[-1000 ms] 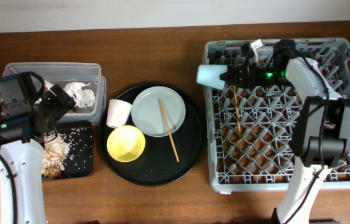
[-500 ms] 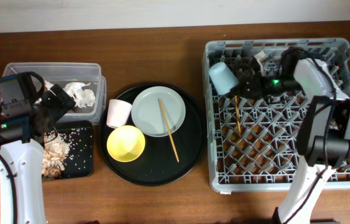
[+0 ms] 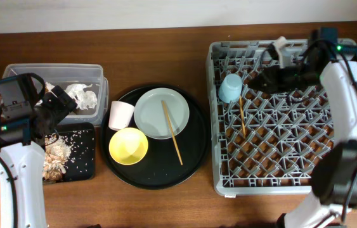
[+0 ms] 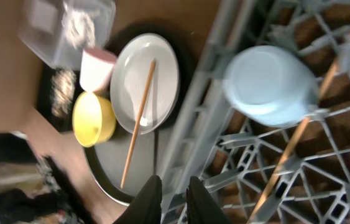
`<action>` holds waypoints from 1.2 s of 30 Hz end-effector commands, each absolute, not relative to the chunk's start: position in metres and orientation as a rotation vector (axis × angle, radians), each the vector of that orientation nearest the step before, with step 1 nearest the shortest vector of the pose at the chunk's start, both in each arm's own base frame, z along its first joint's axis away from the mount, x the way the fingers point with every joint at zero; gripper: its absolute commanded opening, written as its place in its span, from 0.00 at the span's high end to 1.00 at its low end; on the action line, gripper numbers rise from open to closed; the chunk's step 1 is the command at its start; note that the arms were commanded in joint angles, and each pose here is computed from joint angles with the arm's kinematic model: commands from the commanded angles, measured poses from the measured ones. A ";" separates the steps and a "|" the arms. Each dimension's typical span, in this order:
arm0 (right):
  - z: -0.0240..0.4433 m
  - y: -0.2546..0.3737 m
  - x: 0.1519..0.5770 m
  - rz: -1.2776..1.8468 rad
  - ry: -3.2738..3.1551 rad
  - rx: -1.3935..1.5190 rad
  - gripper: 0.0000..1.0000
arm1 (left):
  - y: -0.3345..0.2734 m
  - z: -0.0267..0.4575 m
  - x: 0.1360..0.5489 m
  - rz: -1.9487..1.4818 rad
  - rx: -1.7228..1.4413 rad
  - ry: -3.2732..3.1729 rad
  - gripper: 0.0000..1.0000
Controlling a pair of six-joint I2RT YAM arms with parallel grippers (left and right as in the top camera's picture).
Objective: Sort waste into correct bins and load items into the dishwasher rack
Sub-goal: 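Place the blue cup upside down in the rack's back row, then grasp the chopsticks on the white plate with the right gripper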
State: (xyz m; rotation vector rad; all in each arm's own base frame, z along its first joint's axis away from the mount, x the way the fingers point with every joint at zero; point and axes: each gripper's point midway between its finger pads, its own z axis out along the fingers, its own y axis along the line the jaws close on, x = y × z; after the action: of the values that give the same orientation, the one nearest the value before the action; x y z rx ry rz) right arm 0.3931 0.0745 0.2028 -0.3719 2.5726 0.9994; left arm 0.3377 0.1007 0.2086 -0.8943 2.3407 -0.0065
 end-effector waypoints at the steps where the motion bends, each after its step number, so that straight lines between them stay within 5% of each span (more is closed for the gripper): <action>1: 0.213 0.108 0.372 0.721 2.665 -0.492 0.83 | 0.101 0.216 0.338 -0.011 -0.884 2.325 0.01; 9: 0.179 0.204 0.322 0.323 2.822 -0.755 0.65 | 0.101 0.216 0.338 -0.011 -0.884 2.325 0.01; 18: 0.121 0.259 0.293 0.233 2.902 -0.894 0.57 | 0.101 0.216 0.338 -0.011 -0.884 2.325 0.01; 36: 0.015 0.269 0.272 0.415 3.023 -0.711 0.56 | 0.101 0.216 0.338 -0.011 -0.884 2.325 0.01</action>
State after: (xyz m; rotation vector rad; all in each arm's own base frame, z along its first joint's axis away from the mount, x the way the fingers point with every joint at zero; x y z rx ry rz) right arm 0.2836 0.2679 0.0267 -0.7763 2.9699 0.3621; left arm 0.3376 0.1006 0.2085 -0.8943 2.3412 -0.0069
